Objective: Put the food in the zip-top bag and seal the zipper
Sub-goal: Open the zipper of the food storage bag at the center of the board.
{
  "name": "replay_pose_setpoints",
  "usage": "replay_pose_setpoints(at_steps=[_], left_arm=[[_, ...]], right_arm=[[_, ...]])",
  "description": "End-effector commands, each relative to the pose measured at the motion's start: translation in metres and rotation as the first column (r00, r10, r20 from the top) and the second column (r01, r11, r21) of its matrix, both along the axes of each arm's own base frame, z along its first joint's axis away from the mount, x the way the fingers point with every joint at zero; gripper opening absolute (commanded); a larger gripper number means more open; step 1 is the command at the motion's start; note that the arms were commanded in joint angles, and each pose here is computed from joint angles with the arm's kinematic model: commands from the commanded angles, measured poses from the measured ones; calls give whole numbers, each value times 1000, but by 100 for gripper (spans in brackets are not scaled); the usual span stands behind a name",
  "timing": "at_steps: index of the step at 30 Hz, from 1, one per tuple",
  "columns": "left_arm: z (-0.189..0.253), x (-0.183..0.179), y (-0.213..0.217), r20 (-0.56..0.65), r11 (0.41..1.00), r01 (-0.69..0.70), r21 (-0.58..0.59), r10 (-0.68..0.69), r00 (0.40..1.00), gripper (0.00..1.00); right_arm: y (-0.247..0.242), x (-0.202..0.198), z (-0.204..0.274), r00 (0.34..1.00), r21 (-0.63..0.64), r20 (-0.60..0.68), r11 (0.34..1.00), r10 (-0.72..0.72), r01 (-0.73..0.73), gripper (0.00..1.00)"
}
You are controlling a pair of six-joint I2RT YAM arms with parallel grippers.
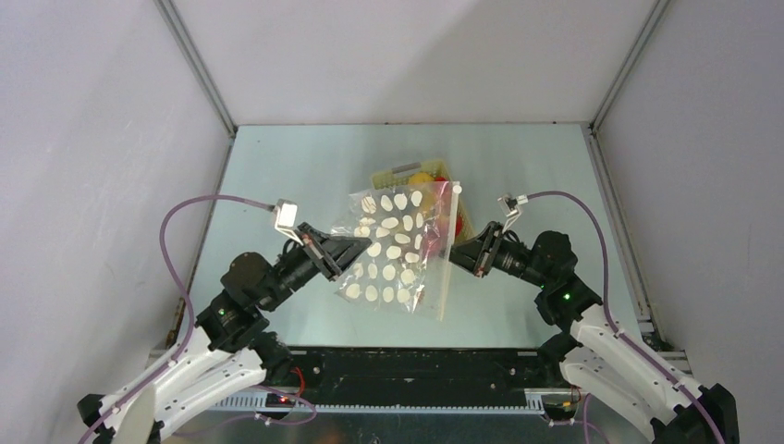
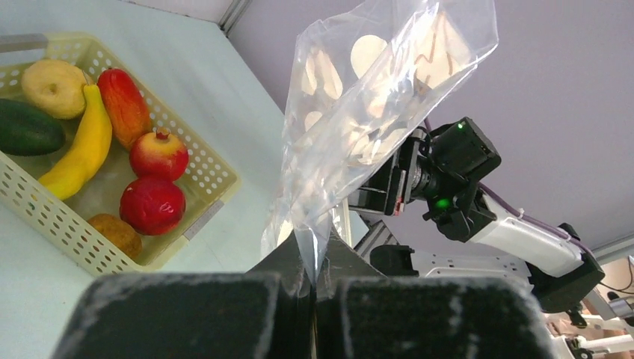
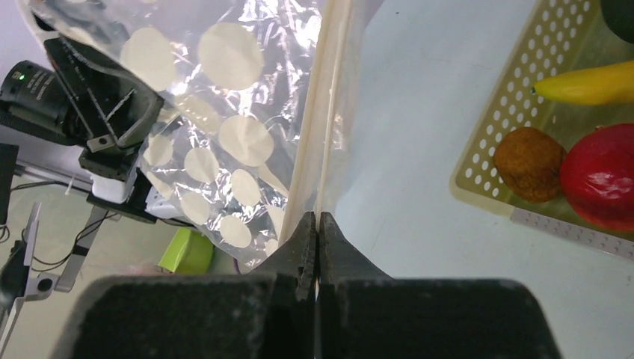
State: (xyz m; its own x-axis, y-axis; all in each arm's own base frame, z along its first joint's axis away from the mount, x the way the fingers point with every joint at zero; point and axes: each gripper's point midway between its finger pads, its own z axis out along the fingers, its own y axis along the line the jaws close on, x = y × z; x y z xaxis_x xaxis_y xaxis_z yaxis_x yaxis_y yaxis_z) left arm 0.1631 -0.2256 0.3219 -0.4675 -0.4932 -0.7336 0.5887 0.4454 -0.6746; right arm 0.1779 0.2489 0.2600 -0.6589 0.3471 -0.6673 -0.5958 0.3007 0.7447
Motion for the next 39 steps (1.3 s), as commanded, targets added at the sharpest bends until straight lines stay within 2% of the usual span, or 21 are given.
replay_pose_setpoints(at_steps=[1,3,4,6,7,10,14,17,19,23,26,27,28,29,31,33,34,35,39], left_arm=[[5,0,4,8,999,-18,-28,19,1000,5],[-3,6,14,-28,996,-84,4,84,996,35],[-15,8,19,-60,993,-106,50,109,992,68],[-28,14,36,-95,974,-191,119,203,975,96],[-29,20,49,-101,956,-262,134,276,956,99],[-53,22,86,-158,889,-391,239,433,887,100],[-66,20,137,-174,765,-552,331,625,761,100],[-68,11,161,-176,712,-590,382,682,710,100],[-64,7,170,-176,698,-607,380,699,693,100],[-55,5,168,-172,724,-598,343,675,718,100],[-45,6,137,-167,813,-507,287,563,809,100],[-43,1,120,-156,862,-422,281,475,866,100],[-36,4,105,-130,890,-380,251,420,898,100],[-39,-3,83,-137,931,-278,236,315,939,100],[-25,-8,52,-108,974,-150,170,170,980,100],[-15,-11,30,-95,988,-57,146,71,993,100],[-18,-9,20,-105,985,-21,171,39,994,100],[-10,-9,17,-99,985,-13,172,31,995,100],[-24,4,2,-174,959,16,283,35,984,100]], right_arm=[[3,4,6,1000,8,16,1000,-17,17,0],[7,0,6,1000,-5,23,1000,-6,6,0],[7,2,10,999,-15,38,1000,-21,22,0],[11,3,10,998,-61,41,997,-39,41,0],[13,3,1,998,-102,15,993,-53,54,0],[24,3,-1,997,-165,-1,983,-75,74,0],[32,13,-18,987,-269,-56,954,-153,132,0],[34,21,-28,971,-336,-104,926,-216,171,0],[34,27,-35,956,-379,-125,903,-266,202,0],[43,28,-39,949,-413,-150,890,-278,196,0],[54,25,-26,955,-391,-154,903,-255,178,0],[59,23,-26,958,-392,-156,905,-242,165,0],[64,23,-20,961,-377,-153,913,-230,159,0],[69,21,-18,965,-368,-151,918,-217,149,0],[80,17,-12,971,-342,-153,932,-183,121,0],[89,11,-5,978,-325,-147,941,-148,93,0],[95,8,-2,981,-322,-143,943,-133,82,0],[97,7,0,982,-321,-140,944,-129,78,0],[109,1,8,985,-305,-140,951,-103,56,0]])
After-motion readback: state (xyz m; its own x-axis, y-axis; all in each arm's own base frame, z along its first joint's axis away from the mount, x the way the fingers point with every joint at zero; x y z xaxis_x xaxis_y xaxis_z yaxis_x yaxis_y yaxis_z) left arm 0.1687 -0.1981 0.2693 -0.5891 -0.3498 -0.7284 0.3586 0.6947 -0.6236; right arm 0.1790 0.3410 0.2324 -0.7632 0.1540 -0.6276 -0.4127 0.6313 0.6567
